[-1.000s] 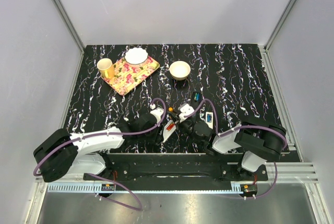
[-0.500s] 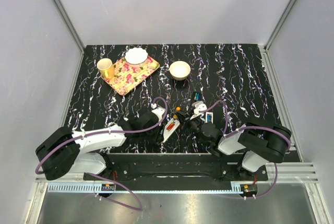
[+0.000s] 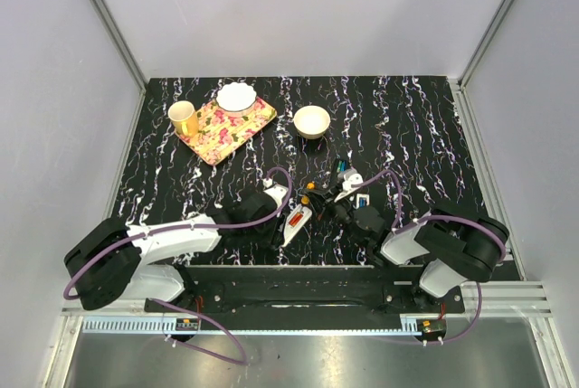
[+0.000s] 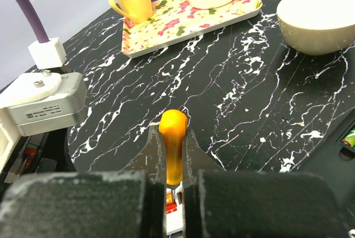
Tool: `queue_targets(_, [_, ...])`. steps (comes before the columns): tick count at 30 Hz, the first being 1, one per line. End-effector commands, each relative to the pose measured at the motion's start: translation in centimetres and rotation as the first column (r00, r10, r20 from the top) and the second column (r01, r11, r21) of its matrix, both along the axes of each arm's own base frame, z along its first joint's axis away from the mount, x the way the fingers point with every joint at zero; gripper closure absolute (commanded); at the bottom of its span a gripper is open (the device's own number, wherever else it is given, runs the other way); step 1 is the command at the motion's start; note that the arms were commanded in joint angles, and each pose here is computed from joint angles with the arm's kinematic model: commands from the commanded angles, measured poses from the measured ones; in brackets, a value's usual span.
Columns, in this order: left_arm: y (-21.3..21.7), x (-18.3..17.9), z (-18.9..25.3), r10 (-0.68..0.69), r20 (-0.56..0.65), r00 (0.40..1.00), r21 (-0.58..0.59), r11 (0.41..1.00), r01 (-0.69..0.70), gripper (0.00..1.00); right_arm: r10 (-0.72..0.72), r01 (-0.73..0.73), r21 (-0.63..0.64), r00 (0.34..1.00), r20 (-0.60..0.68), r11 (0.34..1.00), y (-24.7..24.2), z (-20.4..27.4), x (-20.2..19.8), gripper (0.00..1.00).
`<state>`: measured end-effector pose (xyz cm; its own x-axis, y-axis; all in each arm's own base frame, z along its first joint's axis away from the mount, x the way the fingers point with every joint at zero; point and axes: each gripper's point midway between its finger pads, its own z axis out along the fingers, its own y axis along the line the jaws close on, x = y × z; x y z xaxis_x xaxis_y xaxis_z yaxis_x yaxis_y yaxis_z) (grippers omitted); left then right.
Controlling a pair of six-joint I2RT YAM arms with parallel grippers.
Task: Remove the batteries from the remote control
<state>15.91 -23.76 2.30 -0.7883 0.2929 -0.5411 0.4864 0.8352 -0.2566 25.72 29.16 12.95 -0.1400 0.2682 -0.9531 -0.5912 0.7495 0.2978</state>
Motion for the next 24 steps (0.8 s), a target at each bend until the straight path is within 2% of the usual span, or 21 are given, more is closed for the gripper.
queue_targets(1, [-0.1, 1.7, -0.6, 0.047, 0.048, 0.998, 0.022, 0.999, -0.048, 0.63, 0.195, -0.21, 0.193, 0.976, 0.093, 0.958, 2.2, 5.2, -2.4, 1.0])
queue_targets(8, [-0.1, 1.7, -0.7, 0.05, 0.045, 0.998, 0.031, 0.998, -0.052, 0.65, 0.308, -0.316, 0.218, 0.949, 0.068, 0.923, 3.5, 5.1, -3.1, 1.0])
queue_targets(16, [-0.1, 1.7, -0.8, 0.047, 0.041, 0.998, 0.034, 0.998, -0.048, 0.66, 0.299, -0.3, 0.247, 0.953, 0.046, 0.921, 3.1, 5.1, -2.4, 1.0])
queue_targets(24, [-0.1, 1.7, -0.9, 0.047, 0.038, 0.998, 0.039, 0.998, -0.048, 0.66, 0.345, -0.348, 0.277, 0.937, 0.061, 0.896, 3.6, 6.3, -2.8, 1.0])
